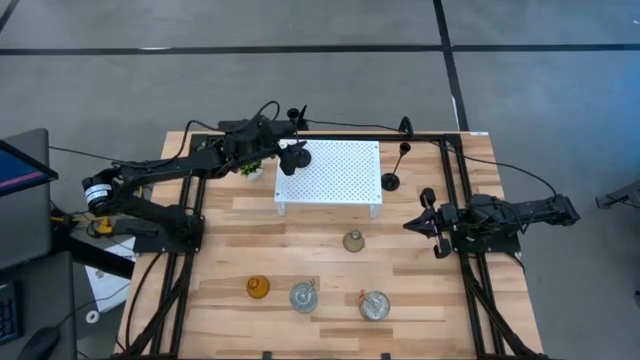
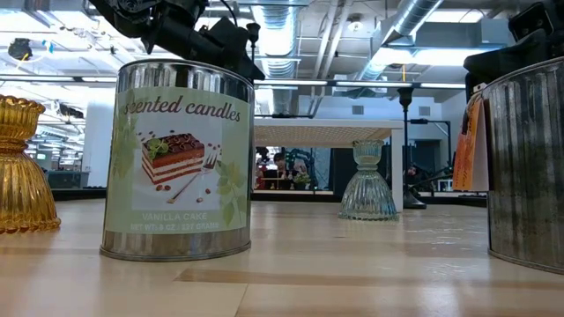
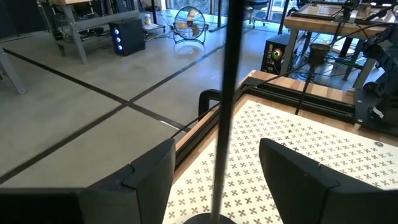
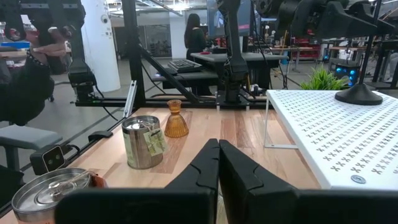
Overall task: Pick & Place candle stick holders
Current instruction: Align the black candle holder with the other black candle holder on the shelf
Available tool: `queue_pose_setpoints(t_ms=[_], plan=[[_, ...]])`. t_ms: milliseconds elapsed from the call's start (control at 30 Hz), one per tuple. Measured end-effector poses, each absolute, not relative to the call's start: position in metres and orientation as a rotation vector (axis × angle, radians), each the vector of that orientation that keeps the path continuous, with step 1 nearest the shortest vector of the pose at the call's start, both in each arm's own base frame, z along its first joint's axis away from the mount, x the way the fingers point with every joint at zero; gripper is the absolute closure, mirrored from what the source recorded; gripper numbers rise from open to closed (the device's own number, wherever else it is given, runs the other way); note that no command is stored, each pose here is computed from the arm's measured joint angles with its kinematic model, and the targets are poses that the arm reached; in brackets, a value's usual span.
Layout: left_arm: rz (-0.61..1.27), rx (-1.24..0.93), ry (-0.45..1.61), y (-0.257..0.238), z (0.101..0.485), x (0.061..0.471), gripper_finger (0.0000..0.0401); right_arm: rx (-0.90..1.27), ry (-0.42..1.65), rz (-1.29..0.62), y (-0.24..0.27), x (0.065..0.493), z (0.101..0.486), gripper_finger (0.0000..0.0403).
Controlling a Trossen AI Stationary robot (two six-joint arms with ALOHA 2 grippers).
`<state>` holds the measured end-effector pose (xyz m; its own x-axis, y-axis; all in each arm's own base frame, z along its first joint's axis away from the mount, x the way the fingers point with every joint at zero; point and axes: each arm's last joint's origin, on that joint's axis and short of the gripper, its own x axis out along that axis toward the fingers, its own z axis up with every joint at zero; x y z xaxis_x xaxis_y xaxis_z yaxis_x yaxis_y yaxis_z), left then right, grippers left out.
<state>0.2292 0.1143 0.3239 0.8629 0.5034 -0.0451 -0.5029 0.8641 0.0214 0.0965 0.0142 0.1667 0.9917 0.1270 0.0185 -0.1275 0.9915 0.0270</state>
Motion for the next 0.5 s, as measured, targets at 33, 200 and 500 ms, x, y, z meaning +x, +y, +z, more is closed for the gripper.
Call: queue_pose_setpoints(t_ms=[33, 200, 500], plan=[[0.523, 0.009, 0.050, 0.113, 0.324, 0.229, 0.0169, 0.028, -0.017, 0.128, 0.014, 0.096, 0.167, 0.0403], [0.505, 0.010, 0.048, 0.106, 0.328, 0.225, 0.0171, 0.028, -0.017, 0.128, 0.014, 0.096, 0.167, 0.0403], [0.492, -0.009, 0.103, 0.092, 0.337, 0.201, 0.0175, 0.028, -0.017, 0.127, 0.014, 0.096, 0.167, 0.0403]])
